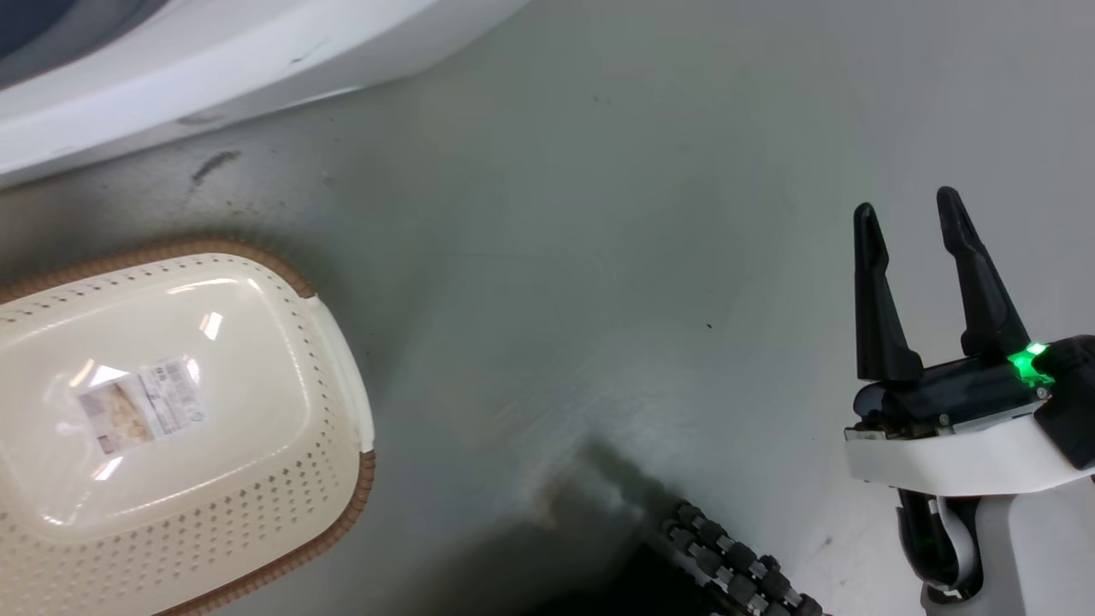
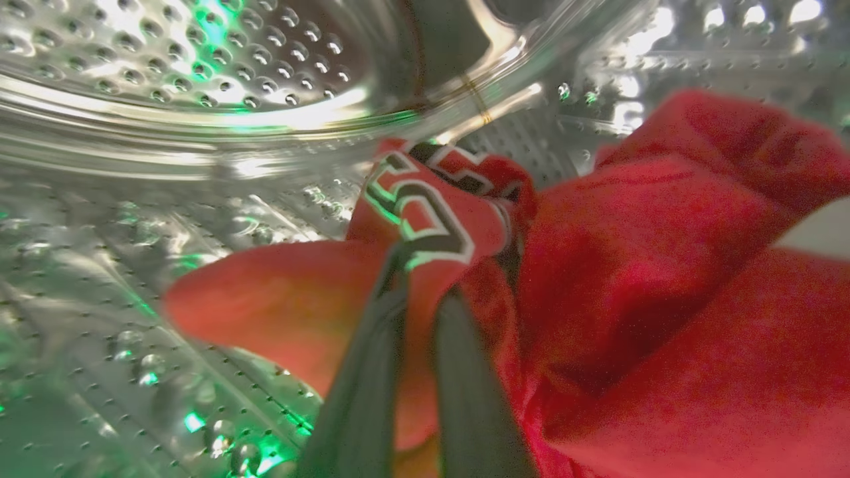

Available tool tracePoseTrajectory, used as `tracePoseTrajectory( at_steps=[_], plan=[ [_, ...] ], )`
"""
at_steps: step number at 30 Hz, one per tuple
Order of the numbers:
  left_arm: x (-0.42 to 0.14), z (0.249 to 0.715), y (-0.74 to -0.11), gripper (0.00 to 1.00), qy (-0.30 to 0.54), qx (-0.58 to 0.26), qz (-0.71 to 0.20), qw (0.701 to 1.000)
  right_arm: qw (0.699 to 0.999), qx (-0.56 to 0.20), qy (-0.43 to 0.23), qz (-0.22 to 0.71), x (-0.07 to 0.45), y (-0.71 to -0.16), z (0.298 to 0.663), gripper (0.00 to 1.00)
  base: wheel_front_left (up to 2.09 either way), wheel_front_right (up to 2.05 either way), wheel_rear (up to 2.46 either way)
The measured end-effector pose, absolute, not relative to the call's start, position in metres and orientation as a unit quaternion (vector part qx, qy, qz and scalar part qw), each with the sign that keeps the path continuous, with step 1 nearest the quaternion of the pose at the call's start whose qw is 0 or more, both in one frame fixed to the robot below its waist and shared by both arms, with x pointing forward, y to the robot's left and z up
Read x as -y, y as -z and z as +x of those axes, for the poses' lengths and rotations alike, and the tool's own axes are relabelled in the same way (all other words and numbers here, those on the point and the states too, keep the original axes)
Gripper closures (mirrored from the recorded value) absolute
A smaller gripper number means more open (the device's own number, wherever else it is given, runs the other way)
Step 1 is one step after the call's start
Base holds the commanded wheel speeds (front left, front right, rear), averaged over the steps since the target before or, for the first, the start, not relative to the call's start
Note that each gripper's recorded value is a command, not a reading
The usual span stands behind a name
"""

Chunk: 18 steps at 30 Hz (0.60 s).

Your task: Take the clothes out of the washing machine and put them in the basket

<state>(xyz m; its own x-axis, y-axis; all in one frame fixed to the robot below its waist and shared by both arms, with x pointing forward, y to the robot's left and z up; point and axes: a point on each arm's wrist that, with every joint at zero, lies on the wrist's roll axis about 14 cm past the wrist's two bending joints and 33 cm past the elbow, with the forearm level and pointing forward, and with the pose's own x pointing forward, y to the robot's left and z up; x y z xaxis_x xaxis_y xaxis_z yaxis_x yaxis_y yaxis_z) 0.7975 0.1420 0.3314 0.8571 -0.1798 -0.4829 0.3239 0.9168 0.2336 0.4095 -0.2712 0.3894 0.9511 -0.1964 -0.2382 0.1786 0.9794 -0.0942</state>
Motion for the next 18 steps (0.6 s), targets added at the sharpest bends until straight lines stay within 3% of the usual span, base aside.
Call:
tracePoseTrajectory(
  at_steps=[10,18],
  plan=[
    [-0.14,0.759,-0.392,1.0,0.13,-0.103,0.117,0.979,0.992,-0.073,0.086,-0.05,0.27,-0.423,0.417,0.0,0.0,0.0,0.0],
    [-0.142,0.708,-0.435,1.0,0.116,-0.05,0.074,0.989,0.996,-0.03,0.073,-0.052,0.26,-0.455,0.412,0.0,0.0,0.0,0.0]
  ],
)
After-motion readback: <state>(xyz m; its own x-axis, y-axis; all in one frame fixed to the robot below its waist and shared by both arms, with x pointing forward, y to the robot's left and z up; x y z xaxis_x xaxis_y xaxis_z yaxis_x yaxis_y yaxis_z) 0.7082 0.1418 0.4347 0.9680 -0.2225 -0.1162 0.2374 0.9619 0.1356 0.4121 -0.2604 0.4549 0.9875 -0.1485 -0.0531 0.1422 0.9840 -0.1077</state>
